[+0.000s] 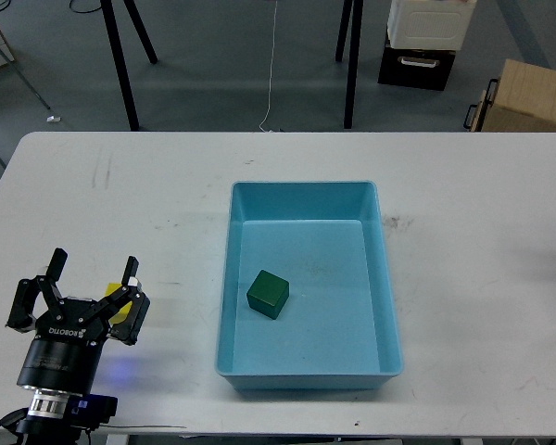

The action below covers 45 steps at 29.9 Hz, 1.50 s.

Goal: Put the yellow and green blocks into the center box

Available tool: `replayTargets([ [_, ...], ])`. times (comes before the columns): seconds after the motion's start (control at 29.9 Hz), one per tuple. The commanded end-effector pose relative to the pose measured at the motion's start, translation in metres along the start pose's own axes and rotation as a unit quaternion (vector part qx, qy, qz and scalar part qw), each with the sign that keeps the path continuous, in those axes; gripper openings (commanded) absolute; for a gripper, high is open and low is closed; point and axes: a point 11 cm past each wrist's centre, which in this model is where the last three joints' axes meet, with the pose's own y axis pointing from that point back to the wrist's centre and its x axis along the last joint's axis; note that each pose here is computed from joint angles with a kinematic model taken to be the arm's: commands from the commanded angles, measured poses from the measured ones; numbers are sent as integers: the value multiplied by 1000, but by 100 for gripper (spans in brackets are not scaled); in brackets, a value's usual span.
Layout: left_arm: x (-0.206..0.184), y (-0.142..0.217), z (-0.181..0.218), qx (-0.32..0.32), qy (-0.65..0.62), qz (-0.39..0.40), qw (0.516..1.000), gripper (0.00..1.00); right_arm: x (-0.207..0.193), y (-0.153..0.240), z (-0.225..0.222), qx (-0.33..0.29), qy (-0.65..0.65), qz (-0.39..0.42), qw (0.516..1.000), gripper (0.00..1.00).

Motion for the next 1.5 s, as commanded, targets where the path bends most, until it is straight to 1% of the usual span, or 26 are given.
replayTargets([
  [0.0, 0, 1, 1, -2, 0, 0, 1000, 100, 3, 38, 20, -7, -31, 5, 999, 80],
  [0.17, 0, 2, 5, -7, -3, 2, 1000, 100, 8, 80, 46, -18, -38, 20, 999, 81],
  [0.27, 0, 2, 4, -6, -2, 2, 1000, 100, 18, 94, 56, -18, -28, 31, 999, 81],
  [0.3, 1, 2, 3, -5, -2, 3, 1000, 100, 19, 94, 58, -17, -27, 30, 999, 85],
  [0.33, 1, 2, 2, -4, -1, 3, 1000, 100, 19, 94, 58, -15, -26, 28, 999, 95],
  [0.37, 1, 3, 2, -3, -1, 4, 1000, 100, 18, 94, 57, -13, -25, 27, 999, 98],
  [0.5, 1, 3, 3, -2, -3, 4, 1000, 100, 12, 91, 52, -3, -24, 16, 1000, 98],
  [0.6, 0, 2, 5, -3, -6, 2, 1000, 100, 9, 90, 58, 9, -43, 2, 999, 98],
  [0.7, -1, 1, 11, -6, -14, 1, 1000, 100, 16, 94, 69, 33, -75, -1, 997, 98],
  [0.87, -4, -1, 19, -12, -22, -3, 1000, 100, 39, 118, 99, 93, -150, 17, 984, 98],
  [0.94, -5, -1, 24, -19, -26, -4, 999, 100, 41, 124, 109, 110, -171, 17, 979, 98],
  [1.07, -7, -1, 34, -33, -33, -8, 999, 100, 41, 138, 119, 123, -188, 23, 974, 98],
  [1.2, -10, -1, 45, -48, -43, -11, 998, 100, 40, 140, 111, 128, -179, 23, 975, 98],
  [1.3, -19, -1, 69, -76, -67, -22, 995, 100, 41, 144, 111, 121, -169, 30, 978, 98],
  [1.37, -31, -4, 92, -103, -91, -38, 990, 100, 41, 147, 111, 110, -158, 37, 981, 98],
  [1.47, -54, -15, 132, -121, -141, -65, 980, 100, 40, 151, 108, 99, -144, 44, 984, 98],
])
